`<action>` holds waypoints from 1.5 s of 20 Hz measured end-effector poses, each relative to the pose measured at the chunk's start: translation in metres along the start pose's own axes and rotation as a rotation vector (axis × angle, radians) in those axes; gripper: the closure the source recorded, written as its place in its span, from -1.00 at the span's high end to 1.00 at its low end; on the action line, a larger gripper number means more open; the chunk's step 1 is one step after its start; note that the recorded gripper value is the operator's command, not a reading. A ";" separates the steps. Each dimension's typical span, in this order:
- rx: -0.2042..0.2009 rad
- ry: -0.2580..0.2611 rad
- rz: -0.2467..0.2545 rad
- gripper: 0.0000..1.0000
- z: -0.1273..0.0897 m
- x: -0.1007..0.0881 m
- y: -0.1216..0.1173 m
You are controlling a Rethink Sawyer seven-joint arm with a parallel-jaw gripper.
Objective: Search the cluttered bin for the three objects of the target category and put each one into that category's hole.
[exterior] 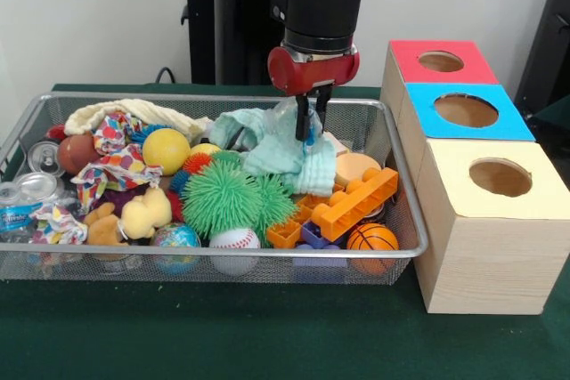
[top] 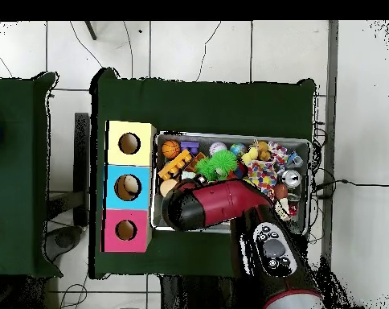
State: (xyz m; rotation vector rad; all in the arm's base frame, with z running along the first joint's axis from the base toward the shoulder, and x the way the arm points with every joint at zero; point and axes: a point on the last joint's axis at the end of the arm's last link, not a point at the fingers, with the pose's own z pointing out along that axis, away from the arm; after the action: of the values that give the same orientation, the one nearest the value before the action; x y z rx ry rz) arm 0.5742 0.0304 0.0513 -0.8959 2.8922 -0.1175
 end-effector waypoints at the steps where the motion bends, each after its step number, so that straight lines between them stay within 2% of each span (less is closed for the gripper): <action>1: -0.001 0.001 0.000 -1.00 0.001 0.001 0.000; 6: -0.013 -0.003 0.006 -1.00 0.011 0.006 0.004; 14: -0.050 -0.022 0.065 -1.00 0.040 0.026 -0.004; 15: -0.056 -0.028 0.082 1.00 0.041 0.027 -0.009; 21: -0.066 -0.037 0.112 1.00 0.041 0.029 -0.017; 30: -0.101 -0.045 0.199 1.00 0.020 0.022 -0.030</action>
State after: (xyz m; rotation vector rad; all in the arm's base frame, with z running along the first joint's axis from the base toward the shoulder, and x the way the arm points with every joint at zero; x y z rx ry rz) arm 0.5756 -0.0080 0.0325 -0.6101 2.9472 0.0660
